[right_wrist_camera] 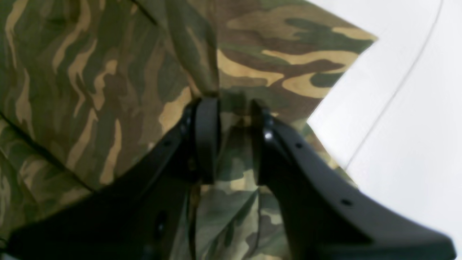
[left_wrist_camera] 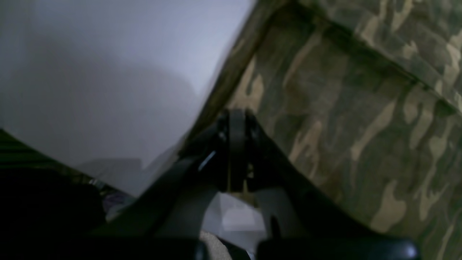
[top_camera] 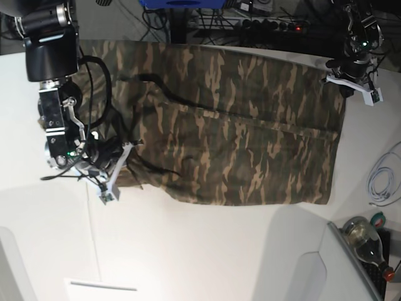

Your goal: Layout the t-shirt on the table in an organized manner, then fold the t-shirt properly

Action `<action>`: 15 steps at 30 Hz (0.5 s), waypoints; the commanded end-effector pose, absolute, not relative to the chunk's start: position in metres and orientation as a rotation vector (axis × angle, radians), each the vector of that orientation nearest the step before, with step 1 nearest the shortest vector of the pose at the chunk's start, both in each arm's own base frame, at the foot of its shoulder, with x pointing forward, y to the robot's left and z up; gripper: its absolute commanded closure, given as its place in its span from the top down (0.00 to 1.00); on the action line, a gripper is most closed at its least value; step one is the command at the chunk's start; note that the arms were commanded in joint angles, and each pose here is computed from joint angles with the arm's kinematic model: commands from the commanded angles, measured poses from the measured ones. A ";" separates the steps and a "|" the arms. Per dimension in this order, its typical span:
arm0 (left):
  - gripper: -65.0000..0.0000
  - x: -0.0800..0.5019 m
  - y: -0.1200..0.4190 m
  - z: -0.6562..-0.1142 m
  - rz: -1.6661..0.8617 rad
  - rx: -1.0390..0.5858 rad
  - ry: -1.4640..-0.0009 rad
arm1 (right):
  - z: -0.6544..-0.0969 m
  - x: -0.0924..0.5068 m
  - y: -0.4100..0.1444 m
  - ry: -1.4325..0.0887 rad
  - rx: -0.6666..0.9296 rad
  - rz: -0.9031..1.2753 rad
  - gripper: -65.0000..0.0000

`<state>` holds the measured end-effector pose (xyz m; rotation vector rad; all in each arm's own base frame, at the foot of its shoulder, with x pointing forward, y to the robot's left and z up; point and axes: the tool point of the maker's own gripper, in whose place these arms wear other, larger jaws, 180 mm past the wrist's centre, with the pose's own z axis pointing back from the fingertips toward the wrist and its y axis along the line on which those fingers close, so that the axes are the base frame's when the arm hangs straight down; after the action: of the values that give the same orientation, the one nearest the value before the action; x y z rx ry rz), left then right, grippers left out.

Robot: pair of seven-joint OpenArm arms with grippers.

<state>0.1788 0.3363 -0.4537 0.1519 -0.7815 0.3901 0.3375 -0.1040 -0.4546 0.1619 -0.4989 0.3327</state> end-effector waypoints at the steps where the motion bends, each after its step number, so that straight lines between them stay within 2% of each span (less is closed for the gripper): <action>1: 0.00 0.185 0.342 -0.444 0.378 0.166 -0.819 | -0.440 0.353 -0.107 -0.554 0.155 0.332 0.18; 4: 0.00 0.185 0.343 -0.444 0.376 0.168 -0.818 | -0.440 0.353 -0.107 -0.553 0.155 0.331 0.08; 7: 0.00 0.185 0.343 -0.444 0.377 0.167 -0.818 | -0.440 0.353 -0.106 -0.552 0.158 0.331 0.08; 9: 0.00 0.185 0.343 -0.444 0.376 0.168 -0.818 | -0.441 0.351 -0.103 -0.548 0.161 0.335 0.13; 13: 0.00 0.185 0.343 -0.444 0.376 0.168 -0.818 | -0.440 0.352 -0.102 -0.553 0.164 0.334 0.33; 15: 0.00 0.185 0.343 -0.444 0.376 0.168 -0.818 | -0.436 0.355 -0.102 -0.565 0.163 0.338 0.34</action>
<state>0.1788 0.3360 -0.4539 0.1526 -0.7805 0.3877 0.3376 -0.1037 -0.4538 0.1611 -0.5024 0.3324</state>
